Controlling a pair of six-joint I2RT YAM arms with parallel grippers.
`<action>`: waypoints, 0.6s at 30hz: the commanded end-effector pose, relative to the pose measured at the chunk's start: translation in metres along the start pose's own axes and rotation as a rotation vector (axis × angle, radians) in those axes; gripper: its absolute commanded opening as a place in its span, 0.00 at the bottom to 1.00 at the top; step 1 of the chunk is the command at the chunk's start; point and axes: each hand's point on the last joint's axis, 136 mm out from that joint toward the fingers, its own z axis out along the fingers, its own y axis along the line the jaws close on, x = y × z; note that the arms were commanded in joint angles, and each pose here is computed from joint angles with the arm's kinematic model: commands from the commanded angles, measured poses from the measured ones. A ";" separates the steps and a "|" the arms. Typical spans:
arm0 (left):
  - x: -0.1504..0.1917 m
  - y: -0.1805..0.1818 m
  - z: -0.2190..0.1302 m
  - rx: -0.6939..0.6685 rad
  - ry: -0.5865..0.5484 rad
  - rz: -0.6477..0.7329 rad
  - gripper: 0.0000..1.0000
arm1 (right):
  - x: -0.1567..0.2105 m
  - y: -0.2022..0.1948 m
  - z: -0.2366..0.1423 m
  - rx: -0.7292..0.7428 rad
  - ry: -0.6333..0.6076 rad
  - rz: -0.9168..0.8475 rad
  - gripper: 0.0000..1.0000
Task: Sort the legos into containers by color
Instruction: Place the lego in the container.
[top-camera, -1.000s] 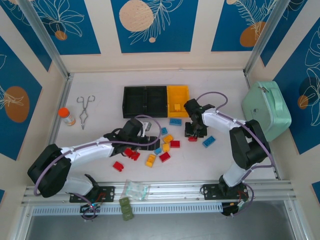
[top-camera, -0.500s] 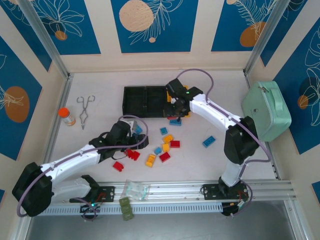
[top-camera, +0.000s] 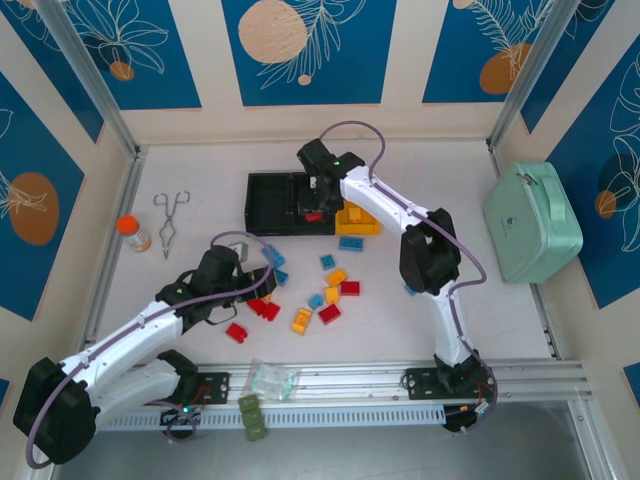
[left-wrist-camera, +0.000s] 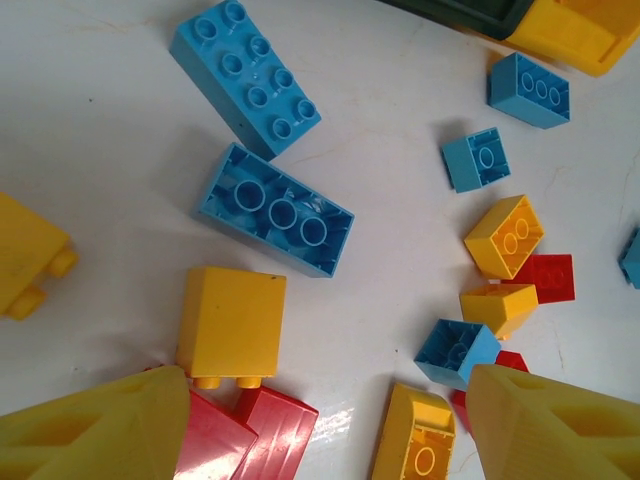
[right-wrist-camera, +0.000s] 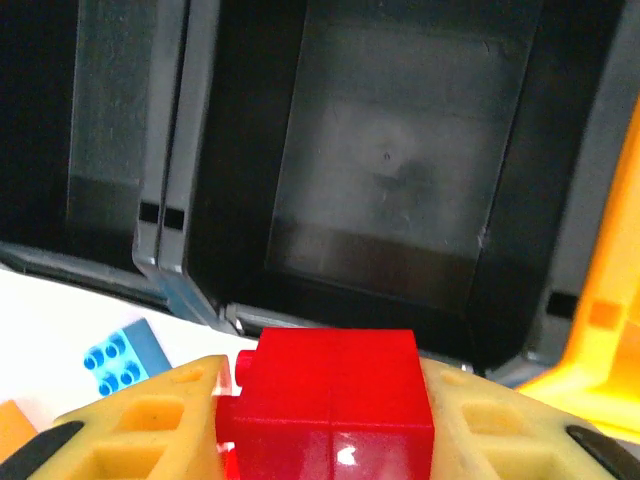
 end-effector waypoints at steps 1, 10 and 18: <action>0.006 0.014 -0.002 -0.038 0.008 -0.028 0.73 | 0.003 -0.003 0.011 0.019 0.050 -0.002 0.38; 0.007 0.020 -0.007 -0.053 -0.004 -0.044 0.73 | -0.005 0.000 0.027 0.034 0.068 0.000 0.40; 0.008 0.023 -0.007 -0.057 -0.008 -0.057 0.73 | -0.004 -0.008 0.034 0.059 0.074 0.011 0.45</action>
